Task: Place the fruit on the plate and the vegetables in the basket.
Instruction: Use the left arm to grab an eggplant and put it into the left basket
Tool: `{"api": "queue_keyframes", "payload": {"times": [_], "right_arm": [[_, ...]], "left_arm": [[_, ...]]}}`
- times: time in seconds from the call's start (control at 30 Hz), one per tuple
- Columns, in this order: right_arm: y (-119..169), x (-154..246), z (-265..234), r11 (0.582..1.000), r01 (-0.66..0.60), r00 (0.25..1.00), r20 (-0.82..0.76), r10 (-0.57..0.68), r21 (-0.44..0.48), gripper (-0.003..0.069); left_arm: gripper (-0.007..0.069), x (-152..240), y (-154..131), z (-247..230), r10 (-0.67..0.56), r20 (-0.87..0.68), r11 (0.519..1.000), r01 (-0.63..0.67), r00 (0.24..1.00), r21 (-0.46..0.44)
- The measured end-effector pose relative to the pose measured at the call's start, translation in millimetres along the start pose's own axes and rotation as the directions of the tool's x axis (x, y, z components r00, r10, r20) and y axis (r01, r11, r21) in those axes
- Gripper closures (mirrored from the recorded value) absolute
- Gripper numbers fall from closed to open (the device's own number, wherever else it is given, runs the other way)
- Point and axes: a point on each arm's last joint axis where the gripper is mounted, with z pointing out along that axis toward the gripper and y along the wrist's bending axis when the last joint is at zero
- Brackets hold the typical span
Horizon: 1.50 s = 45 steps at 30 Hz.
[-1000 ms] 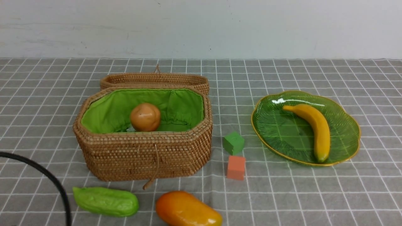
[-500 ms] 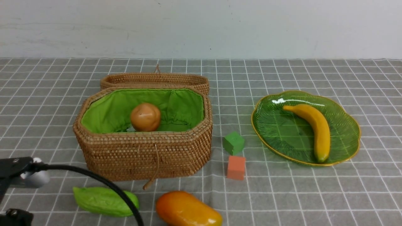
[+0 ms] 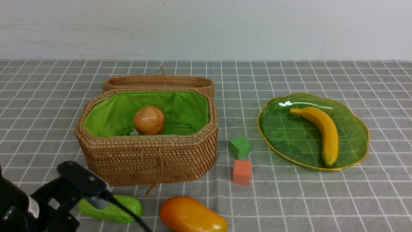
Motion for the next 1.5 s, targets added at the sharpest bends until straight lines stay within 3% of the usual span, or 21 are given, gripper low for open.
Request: {"api": "queue_keyframes", "payload": {"times": [0.03,0.07,0.1,0.23,0.43,0.67,0.83,1.0,1.37,1.5], "right_arm": [[0.0,0.0,0.0,1.000,0.000,1.000,0.000,0.000,0.000,0.0438],[0.0,0.0,0.0,1.000,0.000,1.000,0.000,0.000,0.000,0.0438],[0.0,0.0,0.0,1.000,0.000,1.000,0.000,0.000,0.000,0.0435],[0.0,0.0,0.0,1.000,0.000,1.000,0.000,0.000,0.000,0.0428],[0.0,0.0,0.0,1.000,0.000,1.000,0.000,0.000,0.000,0.0424],[0.0,0.0,0.0,1.000,0.000,1.000,0.000,0.000,0.000,0.0421],[0.0,0.0,0.0,1.000,0.000,1.000,0.000,0.000,0.000,0.0421],[0.0,0.0,0.0,1.000,0.000,1.000,0.000,0.000,0.000,0.0421],[0.0,0.0,0.0,1.000,0.000,1.000,0.000,0.000,0.000,0.0421],[0.0,0.0,0.0,1.000,0.000,1.000,0.000,0.000,0.000,0.0421]], "left_arm": [[0.0093,-3.8,-5.6,1.3,0.282,0.009,0.959,-0.282,0.959,0.009],[0.0097,-4.1,-6.3,1.7,0.309,0.010,0.951,-0.309,0.951,0.011],[0.0111,-7.0,-11.4,3.5,0.485,0.028,0.874,-0.486,0.874,0.021],[0.0140,-13.7,-10.6,14.0,0.594,0.023,0.804,-0.594,0.804,0.023],[0.0159,-20.8,1.2,40.6,0.638,-0.071,0.770,-0.637,0.767,0.037],[0.0168,-25.0,0.1,73.4,0.648,-0.137,0.762,-0.634,0.749,0.132],[0.0185,-25.2,1.2,79.6,0.611,-0.155,0.791,-0.596,0.776,0.138],[0.0309,-33.8,1.1,71.6,0.558,-0.169,0.829,-0.540,0.812,0.142],[0.0304,-52.7,-2.8,42.4,0.553,-0.210,0.829,-0.508,0.806,0.233],[0.0304,-67.2,4.4,23.1,0.542,-0.258,0.840,-0.515,0.800,0.171]]}}
